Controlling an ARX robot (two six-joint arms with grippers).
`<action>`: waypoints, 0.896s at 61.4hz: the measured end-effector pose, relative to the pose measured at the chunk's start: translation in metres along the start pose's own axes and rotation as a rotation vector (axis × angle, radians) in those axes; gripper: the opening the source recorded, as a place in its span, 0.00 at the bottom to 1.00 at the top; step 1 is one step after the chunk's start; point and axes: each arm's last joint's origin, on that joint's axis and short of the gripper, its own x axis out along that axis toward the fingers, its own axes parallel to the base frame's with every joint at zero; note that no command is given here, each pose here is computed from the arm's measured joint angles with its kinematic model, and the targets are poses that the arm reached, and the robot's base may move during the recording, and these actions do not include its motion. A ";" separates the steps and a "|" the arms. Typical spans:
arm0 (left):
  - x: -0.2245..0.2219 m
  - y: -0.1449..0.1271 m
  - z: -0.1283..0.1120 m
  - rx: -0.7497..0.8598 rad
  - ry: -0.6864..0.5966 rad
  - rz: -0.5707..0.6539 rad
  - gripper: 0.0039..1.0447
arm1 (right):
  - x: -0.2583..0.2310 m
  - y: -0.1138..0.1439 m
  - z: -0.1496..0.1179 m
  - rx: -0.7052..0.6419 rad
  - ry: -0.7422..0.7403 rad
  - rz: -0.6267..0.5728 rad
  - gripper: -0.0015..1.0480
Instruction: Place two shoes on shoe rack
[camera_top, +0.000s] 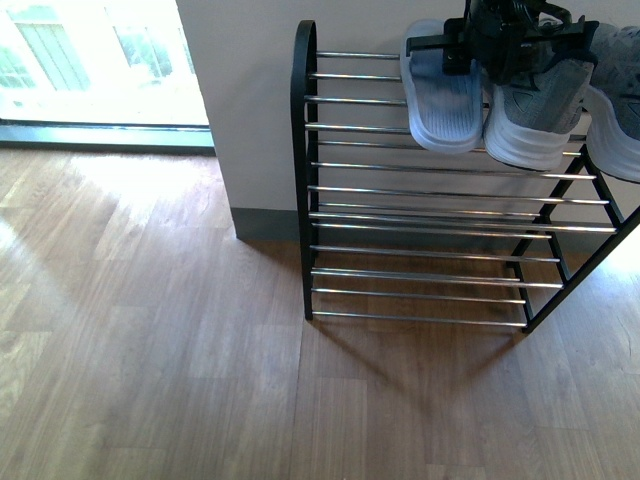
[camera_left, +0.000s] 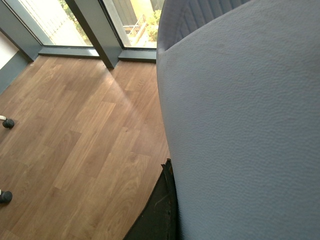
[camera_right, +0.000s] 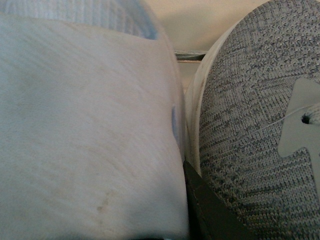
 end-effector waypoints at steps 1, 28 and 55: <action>0.000 0.000 0.000 0.000 0.000 0.000 0.02 | 0.000 0.000 -0.001 0.000 -0.001 0.003 0.30; 0.000 0.000 0.000 0.000 0.000 0.000 0.02 | -0.058 -0.018 -0.002 0.044 -0.115 0.168 0.91; 0.000 0.000 0.000 0.000 0.000 0.000 0.02 | -0.204 -0.076 -0.050 0.069 -0.386 0.562 0.91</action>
